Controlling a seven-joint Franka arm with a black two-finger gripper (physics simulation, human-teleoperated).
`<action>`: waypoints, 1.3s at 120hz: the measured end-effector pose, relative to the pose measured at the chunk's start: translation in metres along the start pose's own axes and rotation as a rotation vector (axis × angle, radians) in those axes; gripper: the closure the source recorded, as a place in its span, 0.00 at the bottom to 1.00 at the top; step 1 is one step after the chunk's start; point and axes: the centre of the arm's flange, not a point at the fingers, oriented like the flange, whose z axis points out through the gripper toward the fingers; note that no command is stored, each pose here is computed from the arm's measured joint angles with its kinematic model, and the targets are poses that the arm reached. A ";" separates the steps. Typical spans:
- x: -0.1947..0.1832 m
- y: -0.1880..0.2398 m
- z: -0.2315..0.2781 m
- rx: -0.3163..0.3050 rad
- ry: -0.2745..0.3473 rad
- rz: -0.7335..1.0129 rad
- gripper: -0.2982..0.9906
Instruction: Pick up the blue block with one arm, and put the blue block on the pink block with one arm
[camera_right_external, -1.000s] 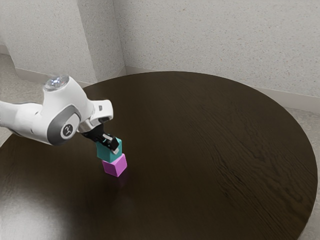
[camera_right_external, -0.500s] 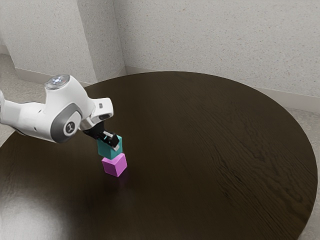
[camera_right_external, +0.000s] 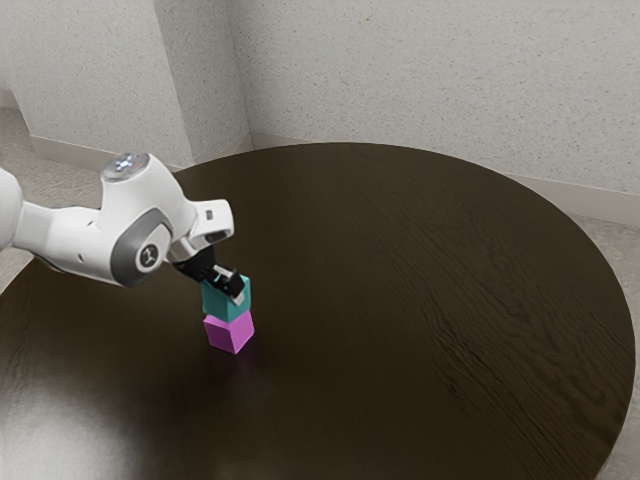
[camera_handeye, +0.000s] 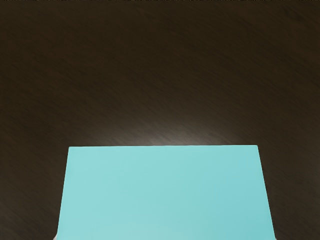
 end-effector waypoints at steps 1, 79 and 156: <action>0.000 0.000 0.000 0.000 0.000 0.000 0.49; 0.008 -0.012 -0.002 0.000 0.018 -0.017 0.31; 0.012 -0.006 -0.057 0.018 -0.052 0.012 0.24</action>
